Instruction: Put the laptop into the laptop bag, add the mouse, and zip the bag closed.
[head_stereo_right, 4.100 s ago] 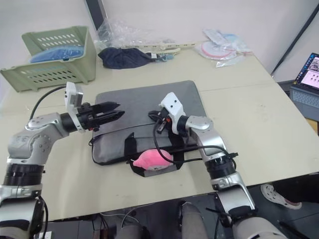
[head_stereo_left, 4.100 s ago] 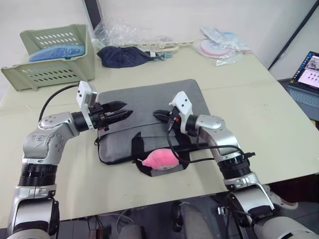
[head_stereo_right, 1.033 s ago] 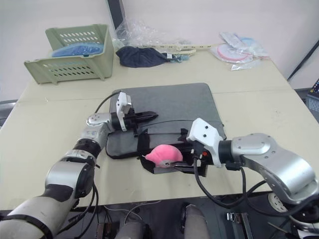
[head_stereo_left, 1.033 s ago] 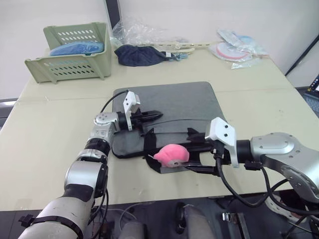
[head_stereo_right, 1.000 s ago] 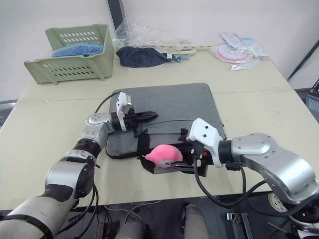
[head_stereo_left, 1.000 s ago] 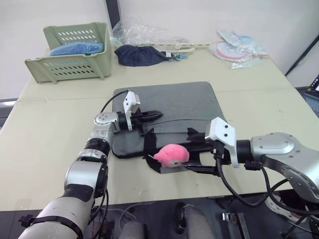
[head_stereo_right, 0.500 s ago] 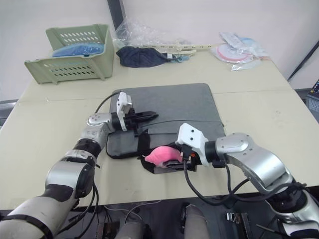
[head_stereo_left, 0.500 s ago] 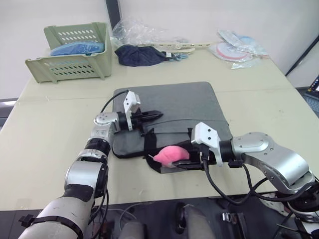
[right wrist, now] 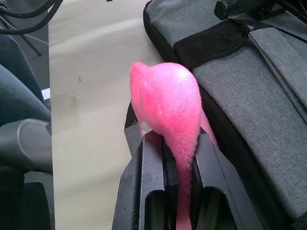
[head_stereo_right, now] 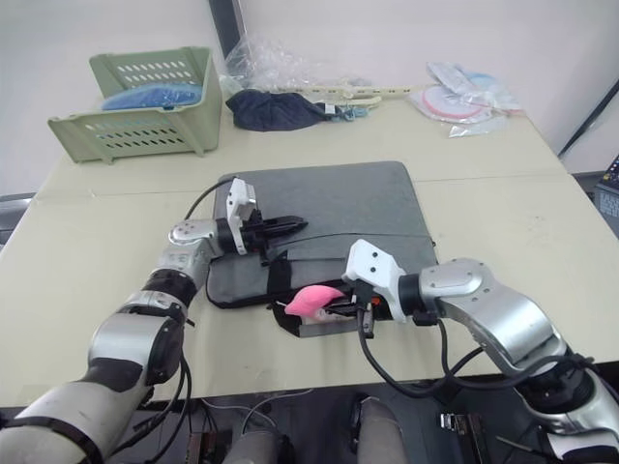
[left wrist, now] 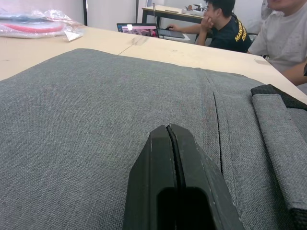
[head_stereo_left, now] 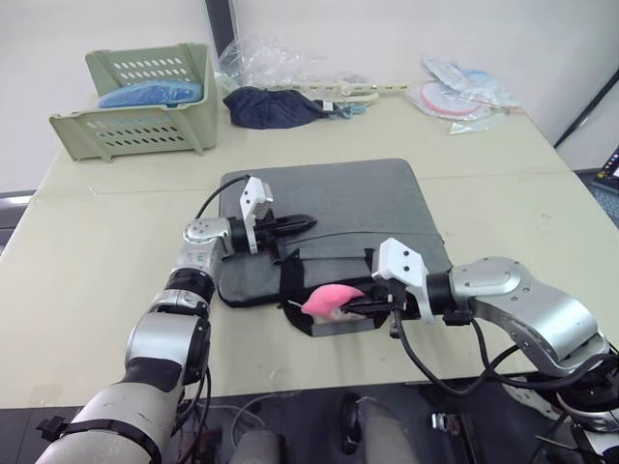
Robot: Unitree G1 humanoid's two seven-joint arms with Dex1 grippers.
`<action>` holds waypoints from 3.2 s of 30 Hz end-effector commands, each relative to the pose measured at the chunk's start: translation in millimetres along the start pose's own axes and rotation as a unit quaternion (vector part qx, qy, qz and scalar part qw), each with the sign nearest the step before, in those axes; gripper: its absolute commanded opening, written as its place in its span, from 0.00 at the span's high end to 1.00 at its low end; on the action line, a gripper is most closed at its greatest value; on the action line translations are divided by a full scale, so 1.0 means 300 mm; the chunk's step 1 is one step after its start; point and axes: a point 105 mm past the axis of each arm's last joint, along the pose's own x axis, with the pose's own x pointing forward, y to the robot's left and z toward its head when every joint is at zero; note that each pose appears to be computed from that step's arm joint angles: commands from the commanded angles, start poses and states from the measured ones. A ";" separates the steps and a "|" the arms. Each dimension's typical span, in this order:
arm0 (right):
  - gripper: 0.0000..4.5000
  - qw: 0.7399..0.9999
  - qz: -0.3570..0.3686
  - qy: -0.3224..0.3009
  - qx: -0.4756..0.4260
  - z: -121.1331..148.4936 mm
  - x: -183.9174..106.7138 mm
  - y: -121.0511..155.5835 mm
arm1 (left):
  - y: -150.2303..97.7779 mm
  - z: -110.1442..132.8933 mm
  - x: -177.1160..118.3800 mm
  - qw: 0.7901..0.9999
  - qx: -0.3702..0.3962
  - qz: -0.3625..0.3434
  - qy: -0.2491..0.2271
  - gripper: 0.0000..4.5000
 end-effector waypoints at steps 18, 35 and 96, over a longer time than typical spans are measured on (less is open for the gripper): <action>1.00 0.996 -0.072 0.048 0.030 -0.023 -0.207 0.020 | -0.054 -0.163 -0.014 0.996 -0.071 -0.006 0.057 1.00; 1.00 0.982 -0.144 0.102 0.068 -0.107 -0.361 0.010 | -0.078 -0.194 -0.002 0.994 -0.075 -0.023 0.079 1.00; 1.00 0.879 -0.430 0.203 0.035 -0.416 -0.740 -0.271 | -0.116 -0.263 -0.017 0.989 -0.081 -0.039 0.116 1.00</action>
